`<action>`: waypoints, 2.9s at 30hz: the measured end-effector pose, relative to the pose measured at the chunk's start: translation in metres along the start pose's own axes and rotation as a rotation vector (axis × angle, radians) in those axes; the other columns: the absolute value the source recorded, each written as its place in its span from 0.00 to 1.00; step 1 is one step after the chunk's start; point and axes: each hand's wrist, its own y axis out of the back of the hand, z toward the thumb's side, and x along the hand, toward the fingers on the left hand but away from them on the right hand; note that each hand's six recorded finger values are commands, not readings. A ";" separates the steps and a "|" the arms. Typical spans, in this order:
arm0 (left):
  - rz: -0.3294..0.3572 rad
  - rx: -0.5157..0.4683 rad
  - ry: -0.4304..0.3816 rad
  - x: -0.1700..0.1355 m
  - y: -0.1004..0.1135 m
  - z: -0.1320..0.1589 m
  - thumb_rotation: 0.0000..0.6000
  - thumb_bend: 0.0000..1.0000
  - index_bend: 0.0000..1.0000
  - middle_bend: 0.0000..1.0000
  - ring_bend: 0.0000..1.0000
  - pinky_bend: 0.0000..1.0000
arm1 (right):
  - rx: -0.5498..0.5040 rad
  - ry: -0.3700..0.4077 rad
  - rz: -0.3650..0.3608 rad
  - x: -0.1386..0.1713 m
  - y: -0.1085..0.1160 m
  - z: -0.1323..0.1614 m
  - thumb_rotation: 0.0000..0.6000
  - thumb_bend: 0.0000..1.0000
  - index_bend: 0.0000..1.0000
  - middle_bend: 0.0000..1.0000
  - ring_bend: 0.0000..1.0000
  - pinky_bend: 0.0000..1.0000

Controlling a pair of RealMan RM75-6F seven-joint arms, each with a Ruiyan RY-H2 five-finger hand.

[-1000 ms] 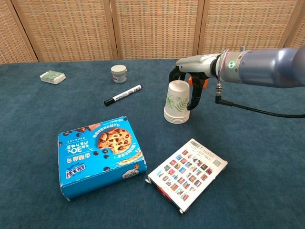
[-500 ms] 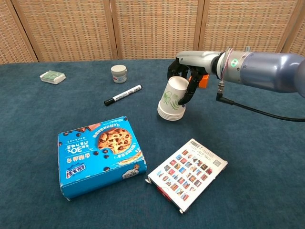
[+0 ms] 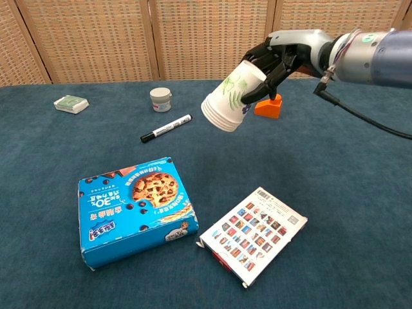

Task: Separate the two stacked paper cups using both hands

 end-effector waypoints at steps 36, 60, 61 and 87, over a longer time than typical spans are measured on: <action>0.171 -0.193 -0.716 0.099 -0.057 0.285 1.00 0.18 0.39 0.00 0.00 0.00 | -0.428 -0.049 0.073 0.015 -0.006 0.003 1.00 0.41 0.59 0.60 0.47 0.61; 0.207 -0.139 -0.764 0.100 -0.061 0.321 1.00 0.33 0.47 0.00 0.00 0.00 | -0.479 -0.067 0.107 0.016 -0.018 0.001 1.00 0.41 0.59 0.60 0.47 0.61; 0.206 -0.136 -0.765 0.099 -0.062 0.321 1.00 0.33 0.47 0.00 0.00 0.00 | -0.479 -0.068 0.105 0.016 -0.017 0.001 1.00 0.41 0.59 0.60 0.47 0.61; 0.233 -0.132 -0.770 0.096 -0.068 0.331 1.00 0.35 0.51 0.00 0.00 0.00 | -0.493 -0.082 0.102 0.017 -0.014 -0.009 1.00 0.42 0.59 0.60 0.47 0.61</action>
